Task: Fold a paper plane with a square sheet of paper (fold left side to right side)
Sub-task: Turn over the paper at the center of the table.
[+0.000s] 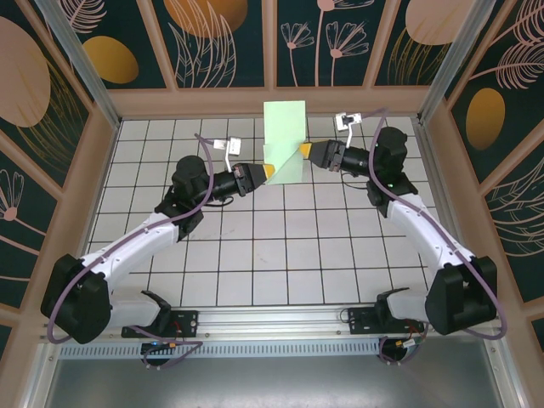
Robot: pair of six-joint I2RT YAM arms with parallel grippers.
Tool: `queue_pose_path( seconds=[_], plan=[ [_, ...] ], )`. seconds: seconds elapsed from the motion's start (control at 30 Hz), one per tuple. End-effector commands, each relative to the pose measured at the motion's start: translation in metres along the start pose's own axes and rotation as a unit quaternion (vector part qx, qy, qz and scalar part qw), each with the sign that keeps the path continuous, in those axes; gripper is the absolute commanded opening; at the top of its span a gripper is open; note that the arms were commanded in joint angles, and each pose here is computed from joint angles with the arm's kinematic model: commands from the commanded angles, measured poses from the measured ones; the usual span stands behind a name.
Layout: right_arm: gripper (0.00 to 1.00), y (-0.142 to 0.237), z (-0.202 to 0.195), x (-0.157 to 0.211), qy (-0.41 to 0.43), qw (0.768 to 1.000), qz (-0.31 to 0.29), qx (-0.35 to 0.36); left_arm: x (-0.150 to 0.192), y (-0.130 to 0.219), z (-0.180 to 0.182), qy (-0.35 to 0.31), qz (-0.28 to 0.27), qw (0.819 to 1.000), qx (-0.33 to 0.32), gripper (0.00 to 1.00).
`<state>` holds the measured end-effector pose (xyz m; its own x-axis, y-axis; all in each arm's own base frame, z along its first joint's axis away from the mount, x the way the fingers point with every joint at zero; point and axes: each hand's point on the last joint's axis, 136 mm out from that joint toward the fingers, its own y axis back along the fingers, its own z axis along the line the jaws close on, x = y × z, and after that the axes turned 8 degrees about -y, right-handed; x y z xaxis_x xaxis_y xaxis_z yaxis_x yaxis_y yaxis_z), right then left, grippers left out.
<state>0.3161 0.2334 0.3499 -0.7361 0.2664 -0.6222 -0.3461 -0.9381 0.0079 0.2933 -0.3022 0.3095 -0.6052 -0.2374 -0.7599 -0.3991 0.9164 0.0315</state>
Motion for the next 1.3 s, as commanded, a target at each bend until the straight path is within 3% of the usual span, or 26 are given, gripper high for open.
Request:
queue_pose_path(
  seconds=[0.0,0.1,0.23,0.33,0.43,0.53,0.63,0.73,0.87,1.0,1.17,1.27],
  plan=[
    [0.61,0.025,-0.051,0.002,0.004,0.987,-0.025,0.159,0.003,0.009,0.032,-0.058,0.021,0.990,-0.131,0.00],
    [0.64,0.073,-0.116,0.004,-0.009,0.926,-0.058,0.373,0.015,0.024,0.063,-0.104,0.065,0.950,-0.288,0.00],
    [0.70,0.144,-0.162,0.017,-0.034,0.839,-0.096,0.535,0.036,0.055,0.093,-0.151,0.143,0.851,-0.482,0.00],
    [0.72,0.174,-0.172,0.027,-0.040,0.812,-0.114,0.571,0.053,0.077,0.103,-0.166,0.187,0.772,-0.585,0.00],
    [0.72,0.190,-0.176,0.034,-0.047,0.800,-0.124,0.585,0.067,0.088,0.107,-0.179,0.222,0.705,-0.650,0.00],
    [0.73,0.196,-0.181,0.042,-0.054,0.797,-0.123,0.589,0.085,0.086,0.112,-0.189,0.257,0.653,-0.687,0.00],
    [0.73,0.197,-0.183,0.047,-0.060,0.800,-0.120,0.585,0.099,0.082,0.118,-0.197,0.283,0.617,-0.707,0.00],
    [0.73,0.198,-0.185,0.051,-0.062,0.803,-0.120,0.581,0.120,0.072,0.131,-0.193,0.311,0.602,-0.709,0.00],
    [0.73,0.196,-0.185,0.056,-0.067,0.812,-0.114,0.569,0.159,0.050,0.152,-0.175,0.362,0.602,-0.690,0.00],
    [0.73,0.192,-0.188,0.062,-0.075,0.821,-0.108,0.555,0.185,0.034,0.169,-0.170,0.407,0.577,-0.687,0.02],
    [0.73,0.186,-0.190,0.066,-0.082,0.829,-0.103,0.543,0.202,-0.002,0.175,-0.155,0.434,0.600,-0.653,0.09],
    [0.73,0.186,-0.195,0.070,-0.087,0.830,-0.096,0.543,0.197,-0.023,0.174,-0.157,0.436,0.615,-0.638,0.19]
  ],
)
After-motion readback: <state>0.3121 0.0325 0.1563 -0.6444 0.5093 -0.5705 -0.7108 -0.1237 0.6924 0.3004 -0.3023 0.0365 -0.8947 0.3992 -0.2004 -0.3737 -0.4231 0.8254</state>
